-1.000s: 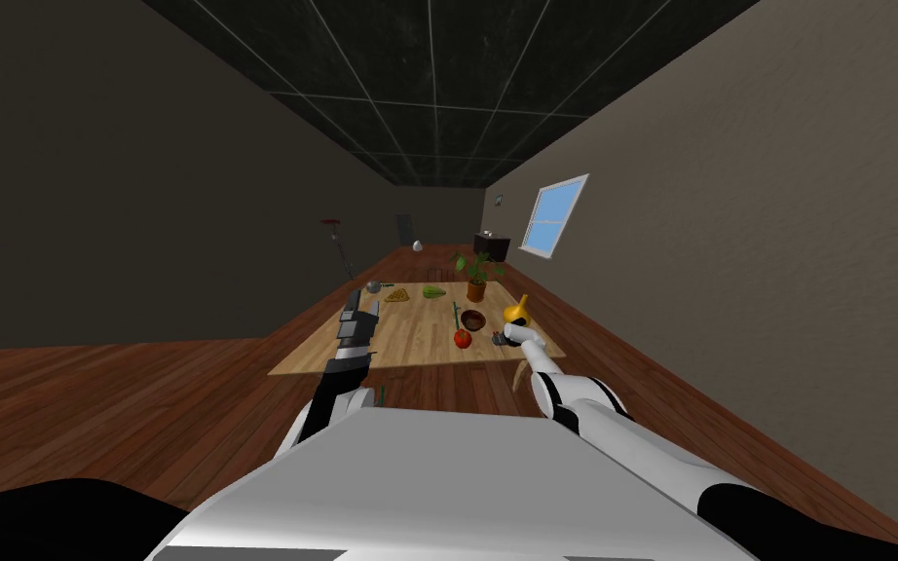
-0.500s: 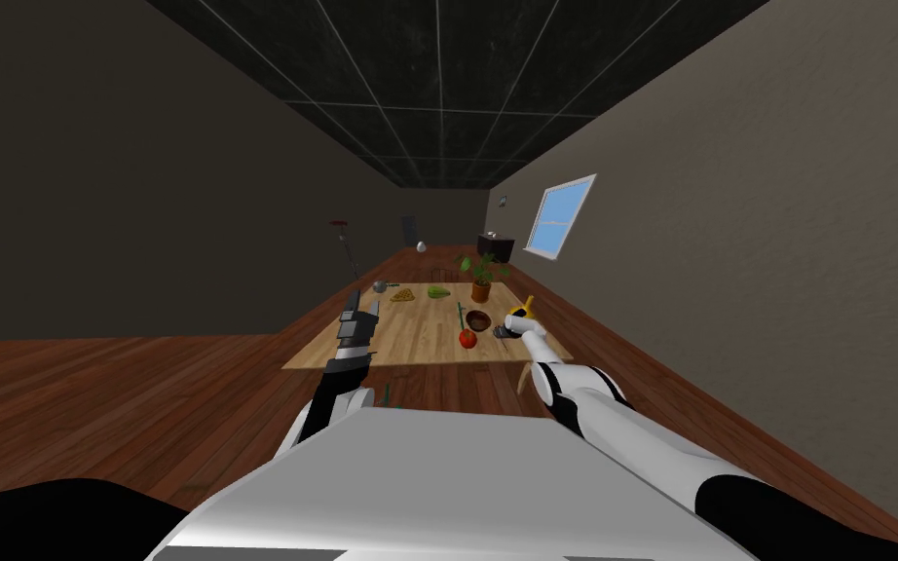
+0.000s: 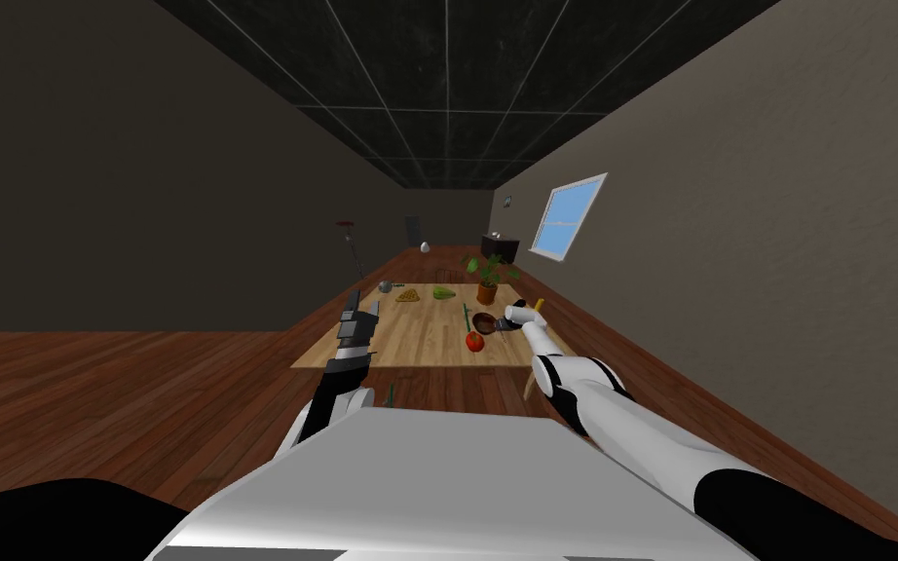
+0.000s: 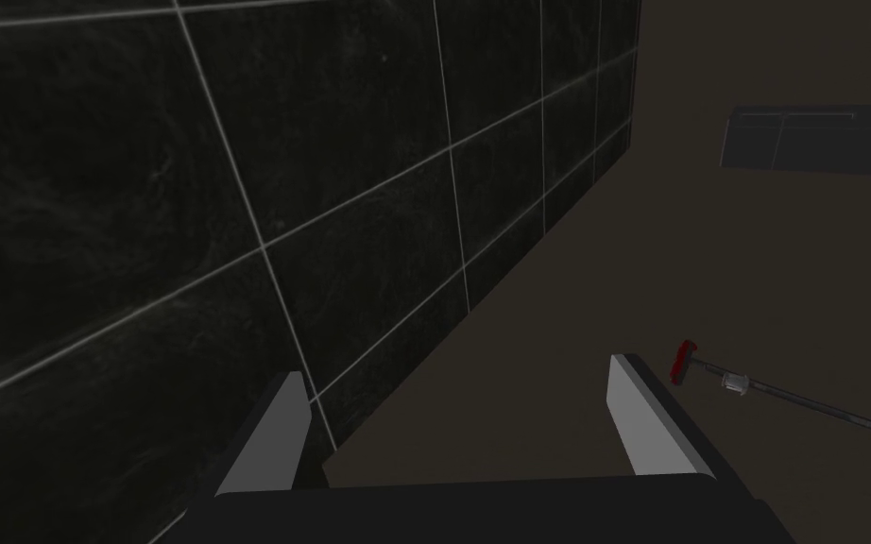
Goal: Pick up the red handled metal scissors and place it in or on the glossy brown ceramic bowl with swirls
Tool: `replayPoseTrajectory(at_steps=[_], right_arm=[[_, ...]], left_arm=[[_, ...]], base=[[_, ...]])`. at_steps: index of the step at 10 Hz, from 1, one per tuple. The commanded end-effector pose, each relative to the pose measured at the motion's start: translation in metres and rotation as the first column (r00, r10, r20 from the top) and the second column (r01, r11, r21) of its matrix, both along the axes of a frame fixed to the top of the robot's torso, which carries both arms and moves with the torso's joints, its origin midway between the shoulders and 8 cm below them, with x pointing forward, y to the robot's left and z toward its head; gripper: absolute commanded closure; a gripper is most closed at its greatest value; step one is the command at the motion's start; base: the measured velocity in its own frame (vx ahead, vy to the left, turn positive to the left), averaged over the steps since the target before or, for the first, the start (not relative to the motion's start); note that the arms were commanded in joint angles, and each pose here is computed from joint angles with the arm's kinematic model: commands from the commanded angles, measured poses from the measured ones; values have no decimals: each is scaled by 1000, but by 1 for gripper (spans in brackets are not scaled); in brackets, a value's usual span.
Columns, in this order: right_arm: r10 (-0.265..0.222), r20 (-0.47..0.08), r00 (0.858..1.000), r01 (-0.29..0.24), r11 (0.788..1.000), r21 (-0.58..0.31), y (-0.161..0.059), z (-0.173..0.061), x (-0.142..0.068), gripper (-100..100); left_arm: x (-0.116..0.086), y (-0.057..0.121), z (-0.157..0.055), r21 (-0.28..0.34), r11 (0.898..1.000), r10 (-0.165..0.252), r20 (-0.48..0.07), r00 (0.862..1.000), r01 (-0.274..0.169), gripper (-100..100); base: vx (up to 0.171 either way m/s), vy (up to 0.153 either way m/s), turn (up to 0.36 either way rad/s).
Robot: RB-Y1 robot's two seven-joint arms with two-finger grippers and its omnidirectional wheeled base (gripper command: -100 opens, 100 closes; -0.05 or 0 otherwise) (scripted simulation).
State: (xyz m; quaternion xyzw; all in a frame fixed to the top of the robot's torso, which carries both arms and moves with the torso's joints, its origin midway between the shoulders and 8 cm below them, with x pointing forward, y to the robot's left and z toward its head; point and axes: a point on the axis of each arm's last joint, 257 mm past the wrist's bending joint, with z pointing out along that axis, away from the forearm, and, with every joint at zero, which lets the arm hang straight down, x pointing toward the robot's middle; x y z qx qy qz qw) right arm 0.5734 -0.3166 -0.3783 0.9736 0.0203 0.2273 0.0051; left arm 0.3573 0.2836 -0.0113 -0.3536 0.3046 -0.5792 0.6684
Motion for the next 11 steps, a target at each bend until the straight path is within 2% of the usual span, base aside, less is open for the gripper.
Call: replayPoseTrajectory(at_steps=[1,3,5,6,7,11], right_arm=[[-3,-1,1000,3,1000,6,3,9,6,100],[1,0,1000,-1,1000,26,10,28,16,100],[8,1,1000,-8,999,40,16,36,20,100],[4,3,1000,-5,999,33,13,33,18,100],[6,4,1000,-6,999,34,14,35,19,-100],[6,5,1000,-6,999,34,14,35,19,-100]], left_arm=[[0,0,0,0,1000,0,0,1000,0,0],[0,0,0,0,1000,0,0,1000,0,0],[0,0,0,0,1000,0,0,1000,0,0],[0,0,0,0,1000,0,0,1000,0,0],[0,0,0,0,1000,0,0,1000,0,0],[0,0,0,0,1000,0,0,1000,0,0]], base=[[49,49,21],[73,58,43],[89,58,22],[49,27,8],[9,6,3],[0,0,0]])
